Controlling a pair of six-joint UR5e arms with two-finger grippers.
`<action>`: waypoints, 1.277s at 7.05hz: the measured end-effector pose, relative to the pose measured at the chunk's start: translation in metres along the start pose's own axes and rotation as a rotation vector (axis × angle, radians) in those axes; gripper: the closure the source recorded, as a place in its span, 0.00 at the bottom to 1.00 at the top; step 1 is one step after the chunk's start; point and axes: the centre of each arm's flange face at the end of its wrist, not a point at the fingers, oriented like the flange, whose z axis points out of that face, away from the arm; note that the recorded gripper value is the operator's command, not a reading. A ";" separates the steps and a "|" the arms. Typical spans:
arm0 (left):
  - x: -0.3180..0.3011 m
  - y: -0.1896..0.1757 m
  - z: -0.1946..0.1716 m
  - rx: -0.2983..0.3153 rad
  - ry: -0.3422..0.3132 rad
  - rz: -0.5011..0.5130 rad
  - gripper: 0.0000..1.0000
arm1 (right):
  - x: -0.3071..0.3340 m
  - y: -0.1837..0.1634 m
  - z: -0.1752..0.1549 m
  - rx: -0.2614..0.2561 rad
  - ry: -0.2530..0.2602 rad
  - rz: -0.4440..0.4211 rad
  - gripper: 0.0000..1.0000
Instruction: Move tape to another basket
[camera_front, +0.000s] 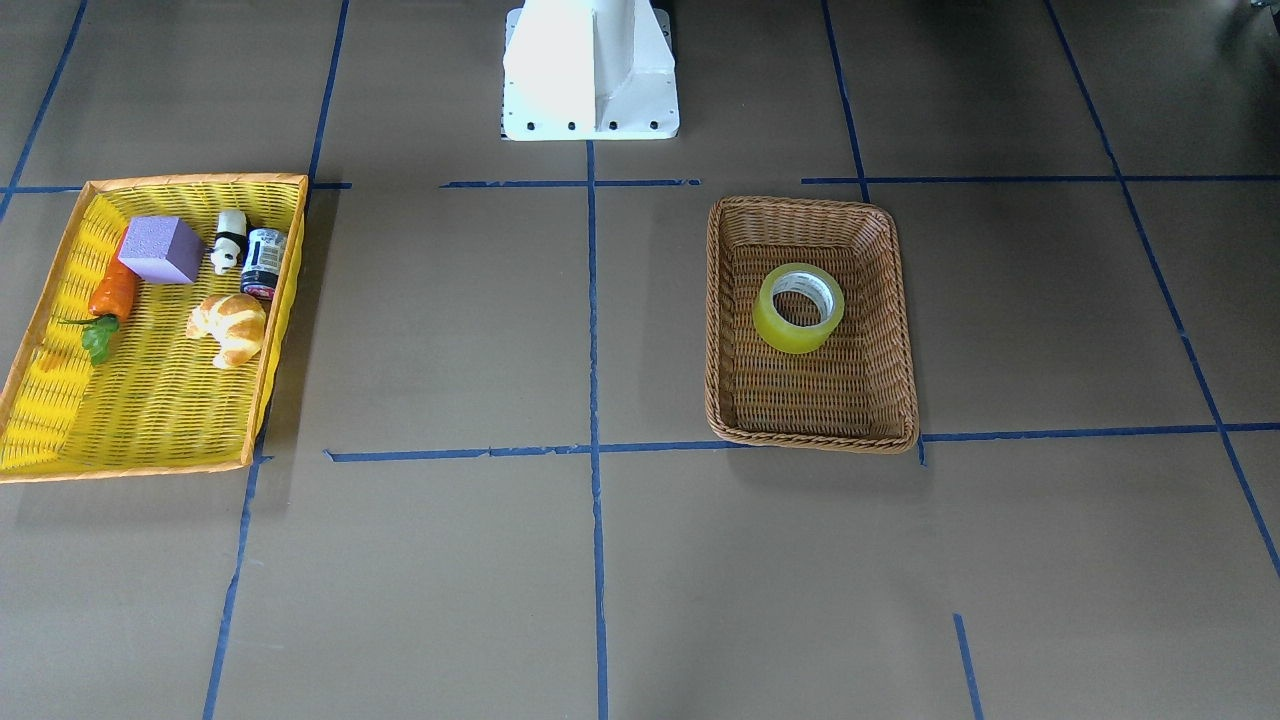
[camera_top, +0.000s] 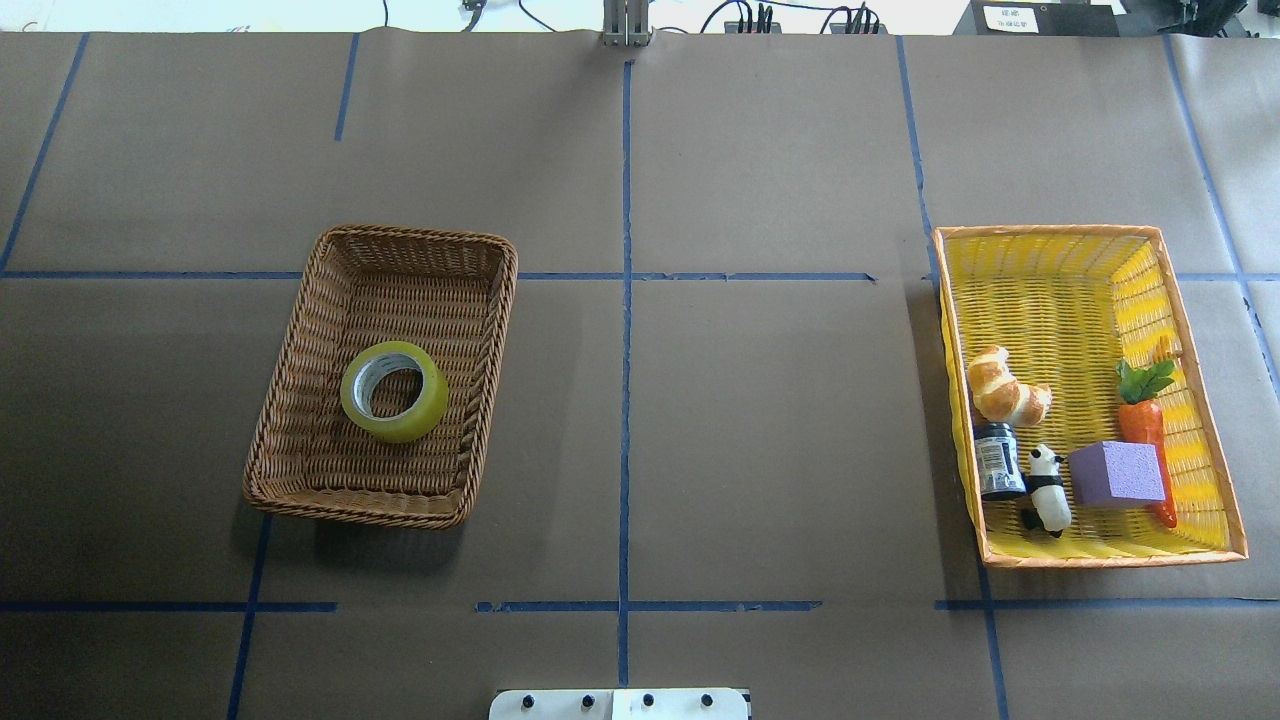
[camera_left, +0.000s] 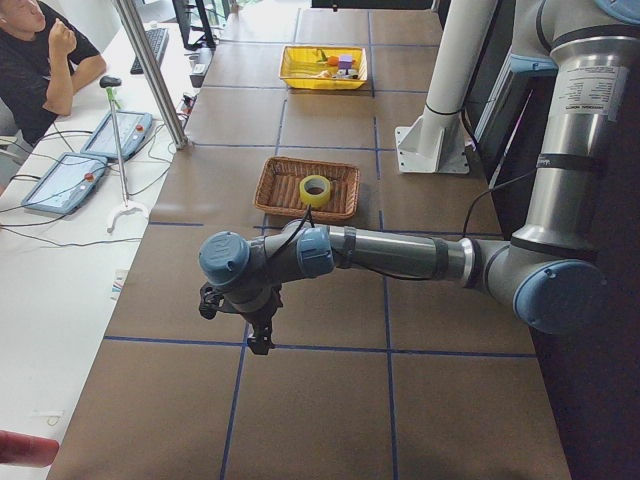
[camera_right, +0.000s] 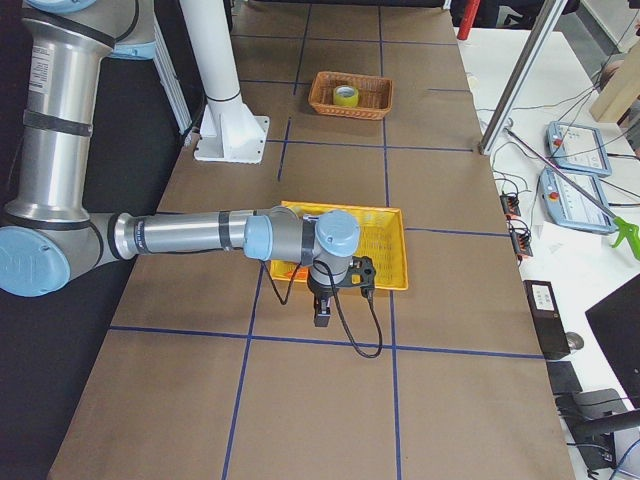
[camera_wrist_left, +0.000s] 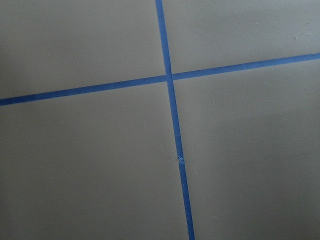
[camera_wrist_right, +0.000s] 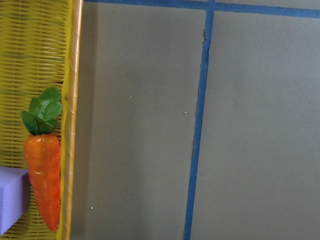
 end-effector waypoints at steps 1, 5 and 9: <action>0.000 0.000 0.000 0.002 -0.002 -0.002 0.00 | -0.001 -0.001 -0.001 0.003 -0.005 -0.003 0.00; 0.001 0.002 -0.001 0.006 -0.008 0.002 0.00 | -0.015 0.004 -0.025 0.056 -0.039 -0.029 0.00; -0.005 0.005 0.005 0.023 -0.023 0.028 0.00 | -0.011 0.001 -0.027 0.059 0.019 -0.032 0.00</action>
